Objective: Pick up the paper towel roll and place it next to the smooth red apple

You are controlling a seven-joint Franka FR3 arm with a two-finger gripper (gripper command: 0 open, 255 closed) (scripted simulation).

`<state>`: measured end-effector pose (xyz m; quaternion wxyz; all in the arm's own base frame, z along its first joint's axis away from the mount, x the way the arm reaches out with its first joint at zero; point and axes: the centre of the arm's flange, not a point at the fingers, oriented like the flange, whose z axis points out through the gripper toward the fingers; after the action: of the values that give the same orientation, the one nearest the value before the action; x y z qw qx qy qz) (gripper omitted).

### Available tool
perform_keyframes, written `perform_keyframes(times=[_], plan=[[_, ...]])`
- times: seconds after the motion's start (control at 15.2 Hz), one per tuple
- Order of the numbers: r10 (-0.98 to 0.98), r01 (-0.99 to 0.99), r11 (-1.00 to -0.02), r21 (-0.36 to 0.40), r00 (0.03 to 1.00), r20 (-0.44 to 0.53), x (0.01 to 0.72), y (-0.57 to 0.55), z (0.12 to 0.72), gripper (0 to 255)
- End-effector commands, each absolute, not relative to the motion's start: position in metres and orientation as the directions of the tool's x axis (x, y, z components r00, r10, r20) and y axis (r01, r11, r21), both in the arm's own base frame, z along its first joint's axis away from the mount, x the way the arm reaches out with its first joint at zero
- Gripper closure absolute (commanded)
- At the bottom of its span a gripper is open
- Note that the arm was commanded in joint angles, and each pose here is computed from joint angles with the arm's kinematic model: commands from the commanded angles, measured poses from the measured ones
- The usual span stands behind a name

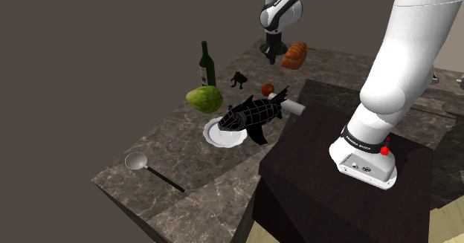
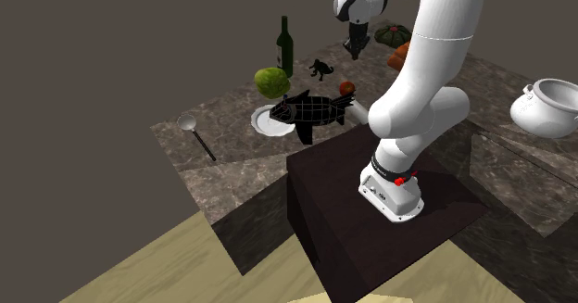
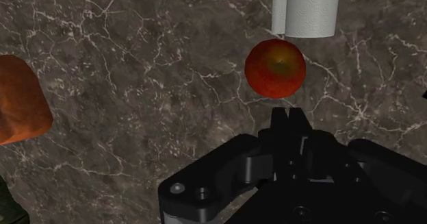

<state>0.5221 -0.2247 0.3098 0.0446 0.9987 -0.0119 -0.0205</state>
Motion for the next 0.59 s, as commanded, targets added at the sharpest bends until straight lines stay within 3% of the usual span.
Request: perform_keyframes(times=[0.0,0.26,0.33,0.53], plan=[[-0.026,-0.022,-0.996,0.090,0.999,-0.040,0.522,-0.225,0.310,255],[-0.026,-0.022,-0.996,0.090,0.999,-0.040,0.522,-0.225,0.310,255],[-0.026,-0.022,-0.996,0.090,0.999,-0.040,0.522,-0.225,0.310,0],[-0.033,-0.030,-0.996,0.078,0.999,-0.042,0.497,-0.220,0.280,0]])
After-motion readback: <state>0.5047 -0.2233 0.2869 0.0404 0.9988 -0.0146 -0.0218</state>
